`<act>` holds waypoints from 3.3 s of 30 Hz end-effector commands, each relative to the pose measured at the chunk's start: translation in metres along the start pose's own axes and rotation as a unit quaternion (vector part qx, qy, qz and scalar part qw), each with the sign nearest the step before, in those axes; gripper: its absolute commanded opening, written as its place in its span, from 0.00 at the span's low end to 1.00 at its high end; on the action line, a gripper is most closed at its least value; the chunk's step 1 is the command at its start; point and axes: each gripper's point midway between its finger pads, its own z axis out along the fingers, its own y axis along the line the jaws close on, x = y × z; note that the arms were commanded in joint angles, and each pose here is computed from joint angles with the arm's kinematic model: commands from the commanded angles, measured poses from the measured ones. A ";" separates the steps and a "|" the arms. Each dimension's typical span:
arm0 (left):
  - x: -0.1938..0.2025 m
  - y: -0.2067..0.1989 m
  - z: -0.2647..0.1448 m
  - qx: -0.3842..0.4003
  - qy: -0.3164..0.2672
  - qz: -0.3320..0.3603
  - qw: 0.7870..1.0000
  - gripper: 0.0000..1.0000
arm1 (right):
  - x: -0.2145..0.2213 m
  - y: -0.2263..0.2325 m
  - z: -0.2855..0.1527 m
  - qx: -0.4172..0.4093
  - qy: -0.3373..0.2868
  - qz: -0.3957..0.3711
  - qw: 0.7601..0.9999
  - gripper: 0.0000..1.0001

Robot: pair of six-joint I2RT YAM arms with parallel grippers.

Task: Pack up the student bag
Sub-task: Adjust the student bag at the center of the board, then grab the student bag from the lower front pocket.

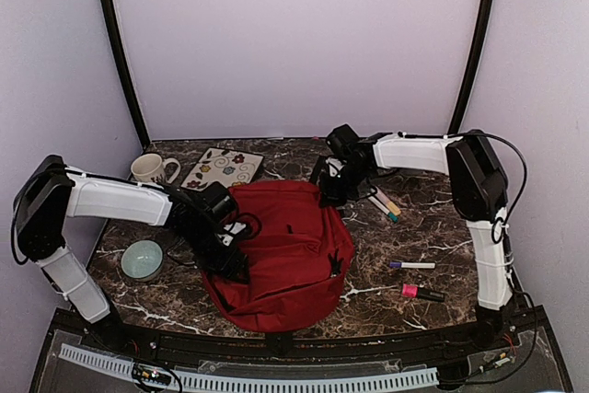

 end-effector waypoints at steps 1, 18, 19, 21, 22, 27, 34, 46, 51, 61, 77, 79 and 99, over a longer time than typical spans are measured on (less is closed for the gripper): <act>-0.042 0.041 0.000 -0.055 -0.031 -0.018 0.998 0.71 | 0.000 -0.026 -0.026 0.011 -0.007 0.031 0.999 0.00; -0.172 0.075 -0.057 -0.143 -0.136 -0.054 0.979 0.72 | 0.079 -0.018 -0.064 -0.087 0.046 -0.031 0.995 0.00; -0.172 0.073 -0.061 -0.139 -0.141 -0.054 0.979 0.72 | 0.085 -0.018 -0.065 -0.094 0.049 -0.033 0.994 0.00; -0.169 0.071 -0.071 -0.139 -0.149 -0.053 0.978 0.71 | 0.095 -0.016 -0.067 -0.105 0.052 -0.034 0.993 0.00; -0.167 0.070 -0.077 -0.141 -0.154 -0.051 0.977 0.71 | 0.098 -0.013 -0.069 -0.109 0.053 -0.037 0.992 0.00; -0.169 0.057 -0.119 -0.138 -0.216 -0.011 0.966 0.72 | 0.115 0.006 -0.073 -0.122 0.059 -0.081 0.987 0.00; -0.183 0.019 -0.150 -0.075 -0.274 0.049 0.958 0.72 | 0.121 0.011 -0.076 -0.117 0.055 -0.101 0.986 0.12; -0.178 -0.063 -0.099 -0.010 -0.185 0.117 0.976 0.66 | 0.106 0.002 -0.103 -0.071 0.025 -0.122 0.990 0.34; -0.181 -0.067 -0.091 -0.011 -0.158 0.111 0.981 0.65 | 0.102 -0.031 -0.120 0.003 -0.037 -0.125 0.991 0.36; -0.206 -0.070 -0.145 -0.028 -0.266 0.117 0.956 0.98 | 0.062 -0.052 -0.190 -0.009 -0.187 -0.019 0.982 0.75; -0.174 -0.079 -0.087 0.029 -0.130 0.128 0.983 0.74 | 0.058 -0.032 -0.228 -0.114 -0.256 -0.038 0.959 0.99; -0.169 -0.084 -0.076 0.031 -0.115 0.130 0.984 0.72 | 0.059 -0.037 -0.224 -0.104 -0.255 -0.034 0.961 0.99; -0.154 -0.097 -0.030 0.014 -0.051 0.167 0.984 0.54 | 0.065 -0.053 -0.213 -0.067 -0.236 -0.023 0.969 0.95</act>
